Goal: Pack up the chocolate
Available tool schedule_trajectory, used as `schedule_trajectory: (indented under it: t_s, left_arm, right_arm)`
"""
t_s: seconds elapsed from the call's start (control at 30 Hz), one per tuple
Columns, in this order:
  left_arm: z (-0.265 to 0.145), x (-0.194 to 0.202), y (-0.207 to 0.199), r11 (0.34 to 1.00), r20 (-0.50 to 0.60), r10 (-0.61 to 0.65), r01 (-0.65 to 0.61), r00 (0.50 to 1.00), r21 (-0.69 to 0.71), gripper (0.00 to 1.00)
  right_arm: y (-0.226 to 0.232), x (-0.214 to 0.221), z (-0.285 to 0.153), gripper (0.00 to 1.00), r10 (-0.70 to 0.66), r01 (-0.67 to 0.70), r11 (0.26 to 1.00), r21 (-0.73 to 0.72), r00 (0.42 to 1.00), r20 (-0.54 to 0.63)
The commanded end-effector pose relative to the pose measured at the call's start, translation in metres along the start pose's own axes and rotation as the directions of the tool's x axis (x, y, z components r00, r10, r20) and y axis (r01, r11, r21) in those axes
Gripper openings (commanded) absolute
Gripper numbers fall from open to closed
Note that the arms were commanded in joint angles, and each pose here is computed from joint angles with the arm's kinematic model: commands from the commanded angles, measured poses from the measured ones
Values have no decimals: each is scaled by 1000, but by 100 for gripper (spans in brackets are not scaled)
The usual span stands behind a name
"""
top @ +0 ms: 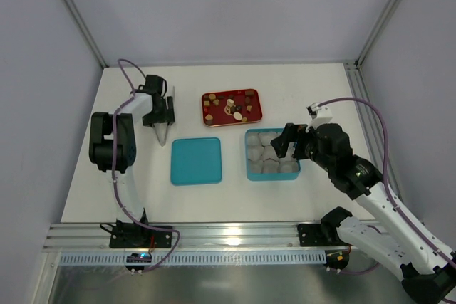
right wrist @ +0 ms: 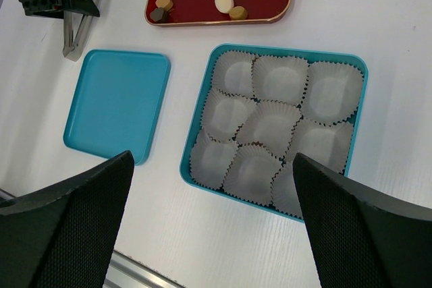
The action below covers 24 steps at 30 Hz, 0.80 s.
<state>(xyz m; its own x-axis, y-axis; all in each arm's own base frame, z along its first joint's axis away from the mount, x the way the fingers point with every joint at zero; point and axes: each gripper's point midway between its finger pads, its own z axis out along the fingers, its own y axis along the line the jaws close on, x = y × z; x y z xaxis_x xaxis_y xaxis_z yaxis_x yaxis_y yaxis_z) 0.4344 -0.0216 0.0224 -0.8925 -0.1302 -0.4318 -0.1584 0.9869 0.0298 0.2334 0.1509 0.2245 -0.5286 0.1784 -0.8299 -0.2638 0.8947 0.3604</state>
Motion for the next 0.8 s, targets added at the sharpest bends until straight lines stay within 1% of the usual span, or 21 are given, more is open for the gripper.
schedule_trajectory:
  t_s: [0.0, 0.13, 0.23, 0.27, 0.3, 0.37, 0.4, 0.6, 0.67, 0.7, 0.77]
  left_arm:
    - [10, 5, 5, 1000, -5, -3, 3, 1000, -18, 73]
    - [12, 10, 4, 1000, -14, -11, 11, 1000, -16, 68]
    - [11, 11, 3, 1000, -17, -14, 14, 1000, -12, 58]
    - [7, 7, 4, 1000, -5, -17, 17, 1000, -12, 55]
    - [4, 5, 4, 1000, -3, -17, 17, 1000, -13, 49]
    - [-8, -8, 5, 1000, 33, -21, 22, 999, -18, 45]
    - [-13, -10, 6, 1000, 32, -18, 19, 999, -21, 43]
    - [-59, -42, 13, 998, 134, -42, 48, 990, -37, 43]
    - [-71, -44, 13, 997, 139, -57, 62, 989, -34, 42]
    - [-82, -49, 13, 997, 159, -62, 68, 985, -31, 43]
    - [-94, -47, 15, 996, 156, -74, 80, 985, -38, 43]
  right_arm:
    - [3, -5, -1, 100, 16, -15, 1000, -11, 999, 30]
    - [2, -2, 1, 100, 20, -20, 1000, -10, 1000, 24]
    - [2, 0, 1, 100, 24, -24, 1000, -10, 1000, 19]
    - [2, 0, 2, 100, 27, -27, 1000, -10, 999, 17]
    - [3, -1, 2, 100, 29, -28, 1000, -12, 999, 18]
    - [3, -2, 1, 100, 31, -31, 999, -12, 999, 21]
    - [4, -2, 1, 100, 32, -32, 999, -14, 999, 22]
    - [3, -3, 2, 100, 33, -33, 999, -10, 999, 22]
    - [4, -4, 2, 100, 35, -35, 999, -9, 999, 21]
    - [4, -4, 3, 100, 35, -35, 999, -9, 999, 21]
    - [4, -4, 3, 100, 36, -36, 999, -8, 999, 18]
